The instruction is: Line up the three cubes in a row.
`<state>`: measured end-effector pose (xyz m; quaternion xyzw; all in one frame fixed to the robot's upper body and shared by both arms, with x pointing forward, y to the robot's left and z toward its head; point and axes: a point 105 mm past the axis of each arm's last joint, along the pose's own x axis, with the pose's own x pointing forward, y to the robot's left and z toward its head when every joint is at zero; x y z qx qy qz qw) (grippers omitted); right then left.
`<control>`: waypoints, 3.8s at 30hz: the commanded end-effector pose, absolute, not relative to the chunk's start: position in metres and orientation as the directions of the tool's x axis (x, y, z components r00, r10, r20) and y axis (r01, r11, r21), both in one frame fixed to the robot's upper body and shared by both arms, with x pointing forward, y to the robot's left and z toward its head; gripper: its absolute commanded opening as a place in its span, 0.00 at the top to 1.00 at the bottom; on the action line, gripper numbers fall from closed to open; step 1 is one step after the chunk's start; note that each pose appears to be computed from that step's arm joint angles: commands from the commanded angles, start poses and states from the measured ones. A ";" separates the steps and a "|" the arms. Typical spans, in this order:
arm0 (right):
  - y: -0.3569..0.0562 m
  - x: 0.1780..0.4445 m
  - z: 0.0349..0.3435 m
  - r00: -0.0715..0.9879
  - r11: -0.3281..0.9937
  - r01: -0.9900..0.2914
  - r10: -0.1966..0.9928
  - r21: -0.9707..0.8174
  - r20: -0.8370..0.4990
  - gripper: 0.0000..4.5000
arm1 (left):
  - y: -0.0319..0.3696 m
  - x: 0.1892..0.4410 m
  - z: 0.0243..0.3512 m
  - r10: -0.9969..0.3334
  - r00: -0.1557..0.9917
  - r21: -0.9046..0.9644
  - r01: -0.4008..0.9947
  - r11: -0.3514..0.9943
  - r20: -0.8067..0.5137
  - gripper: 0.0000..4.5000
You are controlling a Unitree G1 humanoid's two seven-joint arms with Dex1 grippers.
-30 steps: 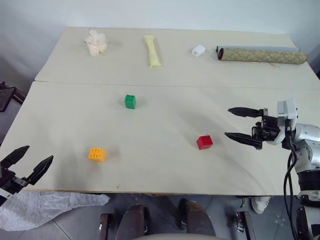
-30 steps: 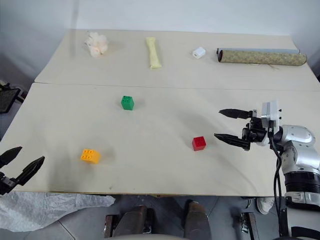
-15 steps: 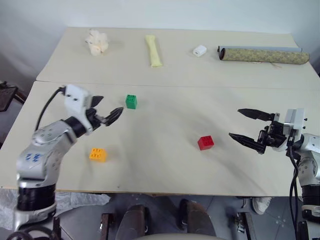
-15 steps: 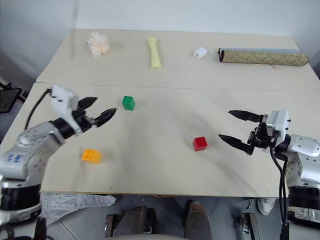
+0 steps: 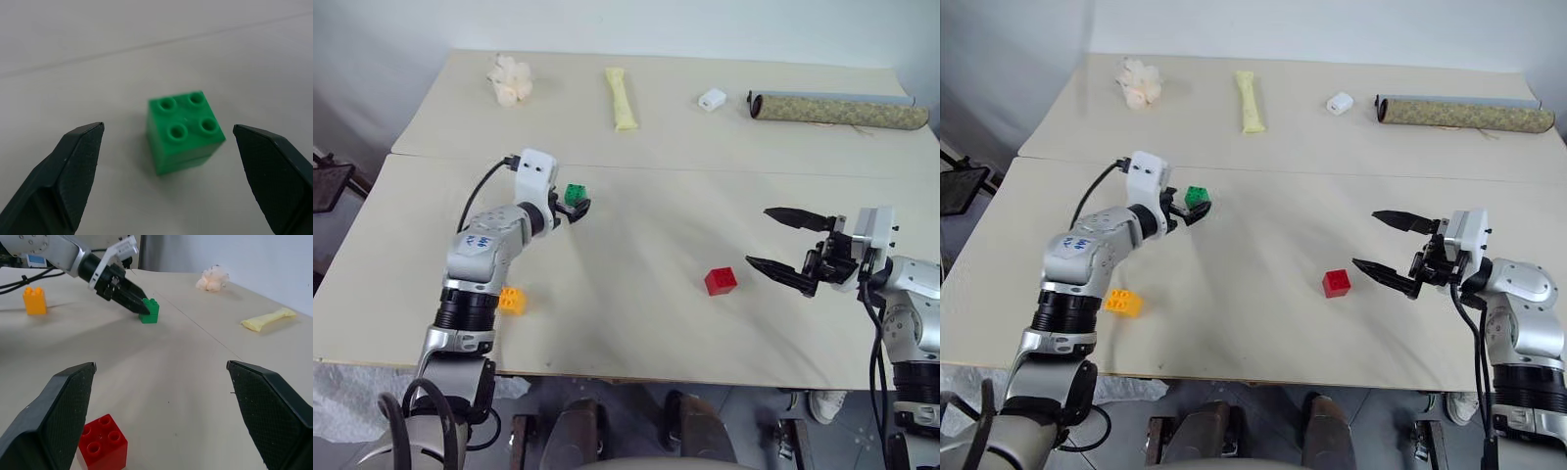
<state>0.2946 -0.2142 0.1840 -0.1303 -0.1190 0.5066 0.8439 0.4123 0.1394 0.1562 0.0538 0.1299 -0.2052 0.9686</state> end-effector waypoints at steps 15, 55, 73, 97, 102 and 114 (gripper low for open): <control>-0.214 0.283 0.183 0.466 0.465 -0.814 0.881 -0.348 0.085 0.00 | 0.128 0.408 0.172 -0.522 0.830 0.121 0.549 0.827 -0.196 0.67; -0.257 0.226 0.169 0.513 0.481 -0.840 0.855 -0.251 -0.080 0.00 | 0.022 0.317 0.125 -0.830 0.112 0.299 0.952 -0.068 -0.546 0.67; -0.253 0.231 0.159 0.442 0.409 -0.884 0.889 -0.225 -0.121 0.00 | 0.024 0.325 0.145 -0.886 0.101 0.356 0.932 -0.075 -0.452 0.01; -0.151 0.253 0.192 0.000 -0.008 -0.950 1.000 -0.311 -0.027 0.00 | 0.318 0.243 0.157 -0.655 0.730 0.323 0.679 0.659 -0.196 0.01; -0.138 0.248 0.197 -0.080 -0.084 -0.940 0.996 -0.332 -0.025 0.00 | 0.333 0.210 0.133 -0.600 0.761 0.268 0.648 0.713 -0.246 0.01; -0.175 0.258 0.181 0.034 0.006 -0.965 0.994 -0.261 -0.105 0.00 | 0.261 0.238 0.132 -0.781 0.584 0.321 0.800 0.507 -0.222 0.01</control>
